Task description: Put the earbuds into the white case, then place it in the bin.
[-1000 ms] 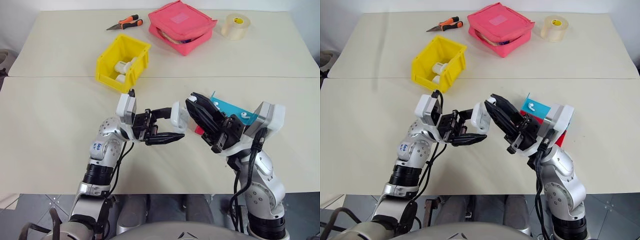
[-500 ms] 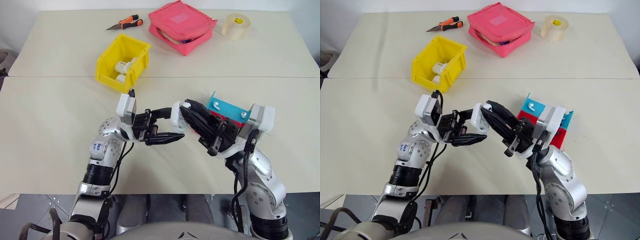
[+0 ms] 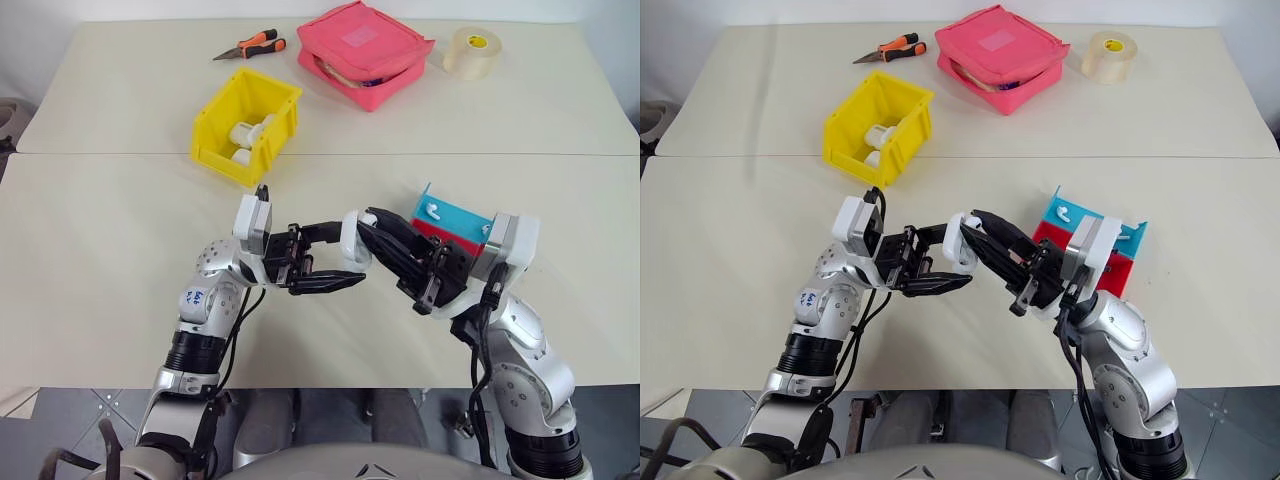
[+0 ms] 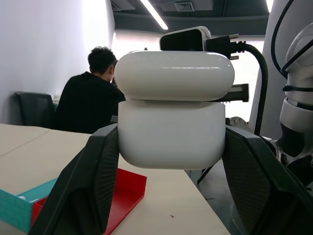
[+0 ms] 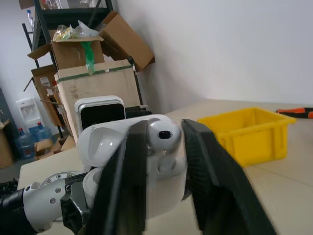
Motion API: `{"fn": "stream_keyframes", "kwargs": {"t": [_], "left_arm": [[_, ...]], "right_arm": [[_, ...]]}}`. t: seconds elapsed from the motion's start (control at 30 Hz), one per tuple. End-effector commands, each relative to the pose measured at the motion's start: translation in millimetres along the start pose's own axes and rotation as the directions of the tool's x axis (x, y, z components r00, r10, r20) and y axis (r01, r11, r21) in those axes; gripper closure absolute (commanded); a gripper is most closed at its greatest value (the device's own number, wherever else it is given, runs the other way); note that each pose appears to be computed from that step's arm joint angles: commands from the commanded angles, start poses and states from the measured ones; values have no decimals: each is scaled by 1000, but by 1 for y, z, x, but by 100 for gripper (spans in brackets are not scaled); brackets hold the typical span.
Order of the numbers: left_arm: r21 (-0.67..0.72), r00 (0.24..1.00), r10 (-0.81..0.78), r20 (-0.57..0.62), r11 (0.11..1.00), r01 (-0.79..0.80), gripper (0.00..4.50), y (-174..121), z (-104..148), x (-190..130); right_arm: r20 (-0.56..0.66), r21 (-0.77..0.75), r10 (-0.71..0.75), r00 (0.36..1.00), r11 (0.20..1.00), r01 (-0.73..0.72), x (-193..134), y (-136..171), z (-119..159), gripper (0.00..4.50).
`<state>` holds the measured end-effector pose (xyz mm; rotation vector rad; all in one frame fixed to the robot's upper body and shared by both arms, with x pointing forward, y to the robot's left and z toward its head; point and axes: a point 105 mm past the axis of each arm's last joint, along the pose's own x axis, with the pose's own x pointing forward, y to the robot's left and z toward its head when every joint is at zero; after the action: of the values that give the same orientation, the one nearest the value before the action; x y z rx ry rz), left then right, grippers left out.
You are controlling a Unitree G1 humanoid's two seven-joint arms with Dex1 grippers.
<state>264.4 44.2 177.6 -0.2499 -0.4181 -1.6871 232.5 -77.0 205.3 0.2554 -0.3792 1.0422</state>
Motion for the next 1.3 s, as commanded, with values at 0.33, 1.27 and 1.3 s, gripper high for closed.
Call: {"fn": "stream_keyframes", "kwargs": {"t": [0.33,1.27,1.3], "left_arm": [[56,1000,11,29,998,-13,173,4,1,-1],[196,991,134,-15,972,-129,173,10,-8,-23],[195,990,139,-7,971,-135,173,10,-7,-22]], "right_arm": [[-37,-63,-5,999,998,3,-16,-9,16,6],[-531,-504,-444,722,850,152,-178,-110,55,6],[-559,-491,-444,700,858,151,-175,-115,56,6]]}}
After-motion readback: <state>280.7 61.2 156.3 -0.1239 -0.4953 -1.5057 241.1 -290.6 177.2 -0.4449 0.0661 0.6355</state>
